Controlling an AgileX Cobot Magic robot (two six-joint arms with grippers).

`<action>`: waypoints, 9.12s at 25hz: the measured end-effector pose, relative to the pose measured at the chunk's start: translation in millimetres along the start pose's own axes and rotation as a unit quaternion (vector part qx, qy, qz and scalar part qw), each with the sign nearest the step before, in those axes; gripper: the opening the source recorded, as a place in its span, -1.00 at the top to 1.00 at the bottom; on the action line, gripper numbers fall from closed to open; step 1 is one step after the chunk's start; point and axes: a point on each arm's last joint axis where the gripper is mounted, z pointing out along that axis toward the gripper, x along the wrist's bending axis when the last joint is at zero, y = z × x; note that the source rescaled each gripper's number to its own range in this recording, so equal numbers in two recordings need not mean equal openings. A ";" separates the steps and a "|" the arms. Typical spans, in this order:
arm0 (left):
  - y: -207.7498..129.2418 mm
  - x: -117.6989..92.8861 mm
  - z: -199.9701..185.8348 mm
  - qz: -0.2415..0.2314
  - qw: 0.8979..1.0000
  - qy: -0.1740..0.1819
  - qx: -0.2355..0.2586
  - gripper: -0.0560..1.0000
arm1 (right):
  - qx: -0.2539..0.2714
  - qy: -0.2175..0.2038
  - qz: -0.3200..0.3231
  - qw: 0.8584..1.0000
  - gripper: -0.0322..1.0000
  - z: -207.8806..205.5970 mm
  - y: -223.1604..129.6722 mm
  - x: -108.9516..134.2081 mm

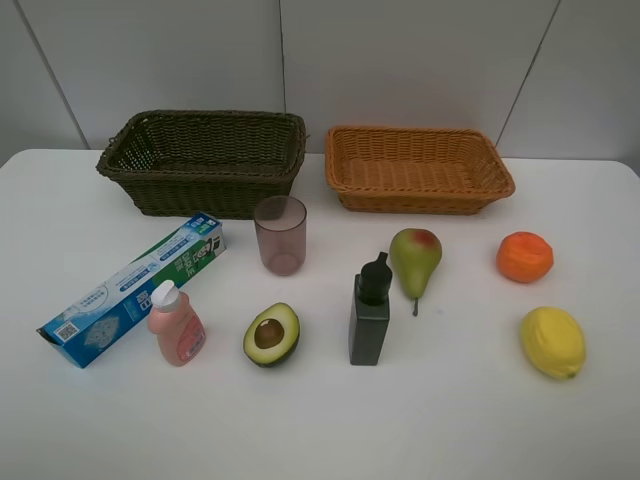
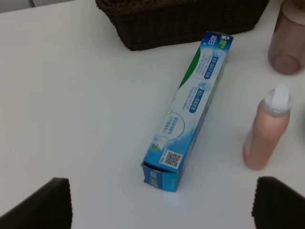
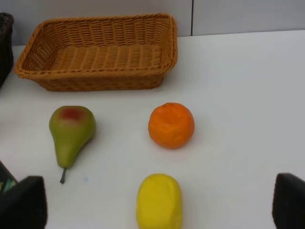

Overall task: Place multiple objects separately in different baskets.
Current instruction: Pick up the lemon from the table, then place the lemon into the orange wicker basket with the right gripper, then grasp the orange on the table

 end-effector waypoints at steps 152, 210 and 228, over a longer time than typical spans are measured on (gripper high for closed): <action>0.0 0.0 0.0 0.000 1.000 0.000 0.000 -1.00 | 0.305 0.061 -0.019 0.950 0.22 380.3 187.2 19.9; -0.5 0.0 0.0 0.000 1.000 0.001 -0.001 -1.00 | 0.268 0.079 -0.018 0.960 -0.64 506.4 96.9 33.7; -0.5 0.0 0.0 0.000 1.000 0.001 -0.001 -1.00 | 0.315 0.082 -0.060 0.944 -0.63 479.1 114.5 31.4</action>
